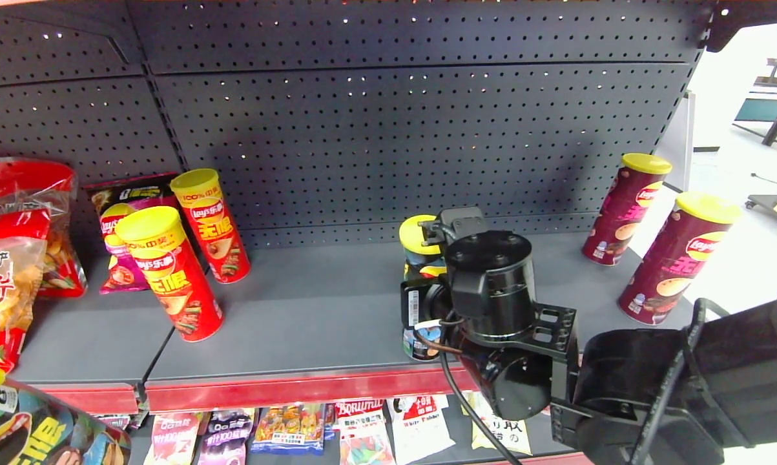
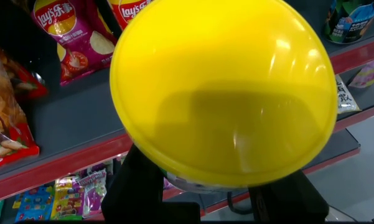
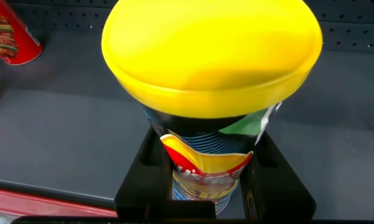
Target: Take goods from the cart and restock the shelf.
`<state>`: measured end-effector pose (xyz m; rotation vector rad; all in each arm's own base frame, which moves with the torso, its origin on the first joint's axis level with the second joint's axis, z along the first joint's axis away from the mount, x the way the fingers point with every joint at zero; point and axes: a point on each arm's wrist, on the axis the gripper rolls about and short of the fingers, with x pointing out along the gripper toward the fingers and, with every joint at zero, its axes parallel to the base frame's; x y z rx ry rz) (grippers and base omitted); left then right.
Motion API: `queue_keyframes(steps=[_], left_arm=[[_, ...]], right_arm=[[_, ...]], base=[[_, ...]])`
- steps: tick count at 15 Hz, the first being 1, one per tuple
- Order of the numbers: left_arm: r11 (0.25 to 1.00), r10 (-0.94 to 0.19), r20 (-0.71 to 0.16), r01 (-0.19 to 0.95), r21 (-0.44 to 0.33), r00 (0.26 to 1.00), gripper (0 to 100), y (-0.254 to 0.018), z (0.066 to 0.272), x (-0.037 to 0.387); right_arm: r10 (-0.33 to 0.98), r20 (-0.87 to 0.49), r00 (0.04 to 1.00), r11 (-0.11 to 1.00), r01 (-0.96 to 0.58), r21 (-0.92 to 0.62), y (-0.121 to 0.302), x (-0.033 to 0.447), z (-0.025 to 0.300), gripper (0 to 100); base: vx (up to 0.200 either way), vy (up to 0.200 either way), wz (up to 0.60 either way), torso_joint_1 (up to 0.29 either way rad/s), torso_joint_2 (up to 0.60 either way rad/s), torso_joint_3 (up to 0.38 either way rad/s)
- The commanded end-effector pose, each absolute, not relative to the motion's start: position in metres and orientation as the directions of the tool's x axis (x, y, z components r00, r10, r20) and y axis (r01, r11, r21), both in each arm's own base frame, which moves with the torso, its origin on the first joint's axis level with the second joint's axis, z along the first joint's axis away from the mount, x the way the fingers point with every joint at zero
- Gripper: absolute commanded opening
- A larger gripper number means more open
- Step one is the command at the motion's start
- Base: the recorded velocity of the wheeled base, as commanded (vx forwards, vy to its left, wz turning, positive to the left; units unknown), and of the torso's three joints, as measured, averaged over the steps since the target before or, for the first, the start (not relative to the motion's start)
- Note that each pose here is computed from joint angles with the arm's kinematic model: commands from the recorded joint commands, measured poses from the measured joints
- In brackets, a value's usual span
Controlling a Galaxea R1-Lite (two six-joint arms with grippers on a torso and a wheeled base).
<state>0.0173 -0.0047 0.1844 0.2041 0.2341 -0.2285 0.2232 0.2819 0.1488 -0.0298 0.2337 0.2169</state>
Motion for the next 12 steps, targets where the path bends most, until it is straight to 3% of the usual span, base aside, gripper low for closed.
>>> queue_keyframes(steps=[1,2,3,12], left_arm=[[0.954,-0.199,-0.252,0.246,0.172,0.947,0,-0.0047,0.1844,0.0174],[0.954,-0.199,-0.252,0.246,0.172,0.947,0,-0.0047,0.1844,0.0174],[0.954,-0.199,-0.252,0.246,0.172,0.947,0,-0.0047,0.1844,0.0174],[0.954,-0.199,-0.258,0.247,0.17,0.946,0,-0.0047,0.1839,0.0183]], right_arm=[[0.21,-0.236,0.949,0.976,-0.217,-0.006,0.2824,0.2233,0.1475,0],[0.209,-0.234,0.95,0.976,-0.216,-0.004,0.2831,0.2239,0.1473,0],[0.203,-0.234,0.951,0.978,-0.21,-0.006,0.2835,0.2243,0.1466,100],[0.19,-0.221,0.957,0.981,-0.195,0.0,0.2837,0.2176,0.1509,100]], base=[[0.0,0.0,0.0,0.0,0.0,0.0],[0.0,0.0,0.0,0.0,0.0,0.0],[0.0,0.0,0.0,0.0,0.0,0.0],[0.0,0.0,0.0,0.0,0.0,0.0]])
